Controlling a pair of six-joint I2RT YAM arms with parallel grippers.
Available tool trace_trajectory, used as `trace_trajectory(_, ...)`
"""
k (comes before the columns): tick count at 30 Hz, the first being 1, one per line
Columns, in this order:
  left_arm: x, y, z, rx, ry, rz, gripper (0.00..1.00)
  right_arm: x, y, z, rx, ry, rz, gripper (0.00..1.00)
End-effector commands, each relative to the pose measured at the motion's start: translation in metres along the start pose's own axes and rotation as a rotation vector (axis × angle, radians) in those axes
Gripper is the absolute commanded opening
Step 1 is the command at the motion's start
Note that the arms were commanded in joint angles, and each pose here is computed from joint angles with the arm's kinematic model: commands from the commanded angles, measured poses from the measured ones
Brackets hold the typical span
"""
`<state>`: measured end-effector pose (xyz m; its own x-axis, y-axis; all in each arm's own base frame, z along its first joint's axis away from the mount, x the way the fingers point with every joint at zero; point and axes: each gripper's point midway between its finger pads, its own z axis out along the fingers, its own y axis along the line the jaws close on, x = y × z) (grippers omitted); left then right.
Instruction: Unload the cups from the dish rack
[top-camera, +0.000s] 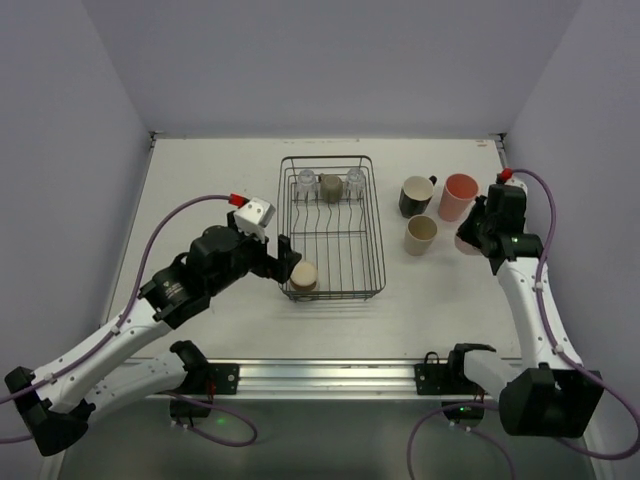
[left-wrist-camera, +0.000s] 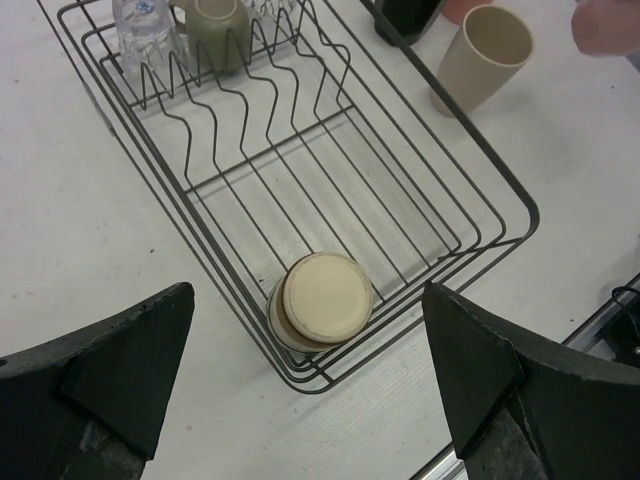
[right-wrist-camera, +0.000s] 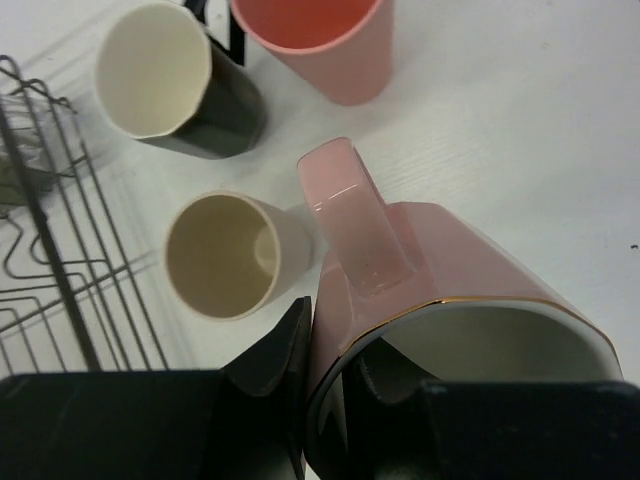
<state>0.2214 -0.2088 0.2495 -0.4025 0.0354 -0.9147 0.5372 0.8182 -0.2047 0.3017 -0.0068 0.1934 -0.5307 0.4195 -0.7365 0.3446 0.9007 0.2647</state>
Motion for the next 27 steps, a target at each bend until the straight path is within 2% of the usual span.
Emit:
trace_trajectory(1,0.013,0.008,0.002,-0.016,0.037,0.068,1.0,-0.032,-0.002,0.009,0.008,-0.063,-0.011,0.0)
trace_trajectory(12,0.032,0.001,0.011,0.033,0.11,0.084,1.0,0.0,-0.008,0.079,0.058,0.134,-0.025,0.0)
trace_trajectory(16,0.041,-0.008,0.018,0.081,0.163,0.09,1.0,0.015,-0.015,0.091,0.083,0.187,-0.036,0.05)
trace_trajectory(19,0.049,-0.018,0.022,0.138,0.209,0.09,1.0,0.02,-0.02,0.095,0.105,0.201,-0.044,0.13)
trace_trajectory(23,0.05,-0.017,0.026,0.112,0.227,0.091,1.0,0.019,-0.022,0.097,0.117,0.2,-0.047,0.26)
trace_trajectory(27,0.051,-0.019,0.029,0.078,0.255,0.102,1.0,0.021,-0.02,0.101,0.108,0.21,-0.041,0.31)
